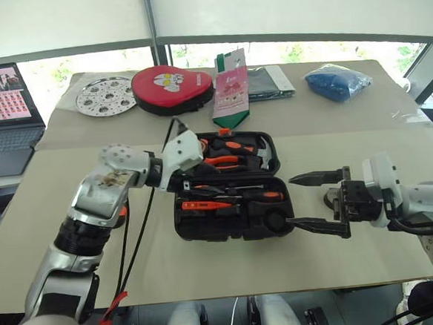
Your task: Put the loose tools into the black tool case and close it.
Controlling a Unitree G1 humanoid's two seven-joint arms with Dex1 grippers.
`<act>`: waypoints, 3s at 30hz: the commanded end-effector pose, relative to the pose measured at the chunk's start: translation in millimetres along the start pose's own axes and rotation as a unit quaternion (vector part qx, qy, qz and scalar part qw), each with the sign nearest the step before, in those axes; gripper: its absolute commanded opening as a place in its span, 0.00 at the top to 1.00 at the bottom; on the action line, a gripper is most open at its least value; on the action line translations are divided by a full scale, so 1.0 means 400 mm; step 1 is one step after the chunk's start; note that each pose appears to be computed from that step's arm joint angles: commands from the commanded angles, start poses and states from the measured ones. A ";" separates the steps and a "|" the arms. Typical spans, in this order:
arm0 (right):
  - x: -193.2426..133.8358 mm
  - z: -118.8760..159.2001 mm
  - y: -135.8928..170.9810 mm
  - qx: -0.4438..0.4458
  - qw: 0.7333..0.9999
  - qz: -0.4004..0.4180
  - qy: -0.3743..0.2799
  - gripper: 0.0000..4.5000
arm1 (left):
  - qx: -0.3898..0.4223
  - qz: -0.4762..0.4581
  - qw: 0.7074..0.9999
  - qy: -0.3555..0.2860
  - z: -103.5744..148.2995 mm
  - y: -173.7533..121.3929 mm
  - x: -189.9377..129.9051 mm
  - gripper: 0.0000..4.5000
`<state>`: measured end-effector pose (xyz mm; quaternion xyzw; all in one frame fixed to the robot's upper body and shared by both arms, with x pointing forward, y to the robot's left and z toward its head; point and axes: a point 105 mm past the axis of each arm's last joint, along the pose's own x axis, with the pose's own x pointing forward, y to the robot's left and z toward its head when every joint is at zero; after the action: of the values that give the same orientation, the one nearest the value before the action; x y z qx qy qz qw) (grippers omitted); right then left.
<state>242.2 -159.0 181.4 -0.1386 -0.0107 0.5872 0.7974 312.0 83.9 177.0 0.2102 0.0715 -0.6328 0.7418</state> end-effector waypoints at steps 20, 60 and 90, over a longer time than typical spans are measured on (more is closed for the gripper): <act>-0.003 0.012 -0.009 -0.006 0.999 -0.021 -0.043 0.00 | -0.105 0.043 0.991 0.070 -0.239 -0.057 0.067 0.99; 0.051 0.060 0.017 -0.063 0.981 0.028 -0.183 0.00 | -0.307 0.565 0.766 0.000 -0.258 -0.127 -0.430 0.02; 0.020 0.072 -0.002 -0.075 0.985 0.019 -0.154 0.00 | -0.183 0.406 0.894 -0.043 -0.172 0.023 -0.282 0.63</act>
<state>244.5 -139.4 195.5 -0.0921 -0.1605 0.6217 0.7611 311.5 236.5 114.8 0.0220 0.1552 -0.1563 0.9752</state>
